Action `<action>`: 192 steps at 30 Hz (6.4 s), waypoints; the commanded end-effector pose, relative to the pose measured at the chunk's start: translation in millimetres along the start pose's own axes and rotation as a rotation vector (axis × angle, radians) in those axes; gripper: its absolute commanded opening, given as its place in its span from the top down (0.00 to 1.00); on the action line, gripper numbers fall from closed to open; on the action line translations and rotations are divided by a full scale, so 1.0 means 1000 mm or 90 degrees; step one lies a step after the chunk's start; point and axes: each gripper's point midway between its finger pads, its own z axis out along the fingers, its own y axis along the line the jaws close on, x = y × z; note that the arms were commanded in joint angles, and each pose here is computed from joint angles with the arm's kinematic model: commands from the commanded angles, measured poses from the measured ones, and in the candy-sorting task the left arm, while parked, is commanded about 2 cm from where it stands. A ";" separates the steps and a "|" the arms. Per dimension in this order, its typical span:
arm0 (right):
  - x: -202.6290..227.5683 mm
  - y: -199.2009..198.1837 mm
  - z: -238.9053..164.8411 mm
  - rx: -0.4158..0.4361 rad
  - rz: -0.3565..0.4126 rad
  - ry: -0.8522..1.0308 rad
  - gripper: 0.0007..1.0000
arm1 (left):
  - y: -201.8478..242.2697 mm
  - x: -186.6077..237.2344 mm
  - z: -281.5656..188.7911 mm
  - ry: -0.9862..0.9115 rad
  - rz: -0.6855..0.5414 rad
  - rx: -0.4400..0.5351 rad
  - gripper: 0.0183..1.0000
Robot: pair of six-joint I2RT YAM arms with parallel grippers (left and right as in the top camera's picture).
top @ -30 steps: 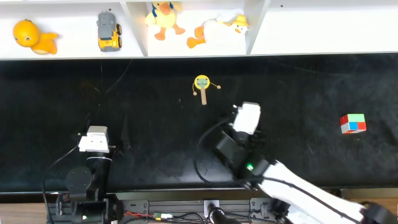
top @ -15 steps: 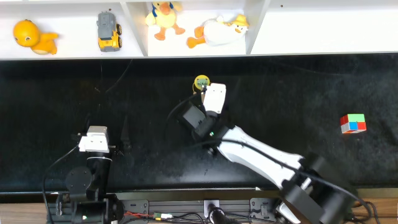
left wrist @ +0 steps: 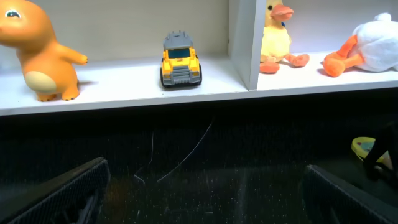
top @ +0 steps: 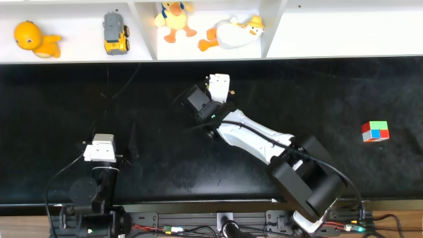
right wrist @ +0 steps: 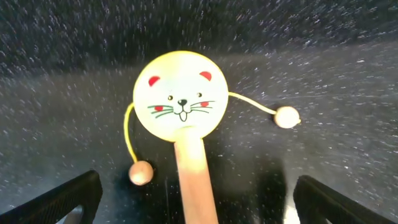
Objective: Store Toys
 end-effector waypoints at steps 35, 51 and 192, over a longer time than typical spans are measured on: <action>0.020 -0.029 -0.027 -0.013 -0.080 0.099 0.96 | -0.004 -0.001 -0.001 -0.004 0.008 0.012 0.00; -0.028 -0.207 -0.094 0.001 -0.044 0.001 0.96 | -0.004 -0.001 -0.001 -0.004 0.008 0.011 0.00; 0.007 -0.464 -0.066 -0.075 -0.067 0.119 0.01 | -0.004 -0.001 -0.001 -0.004 0.008 0.011 0.00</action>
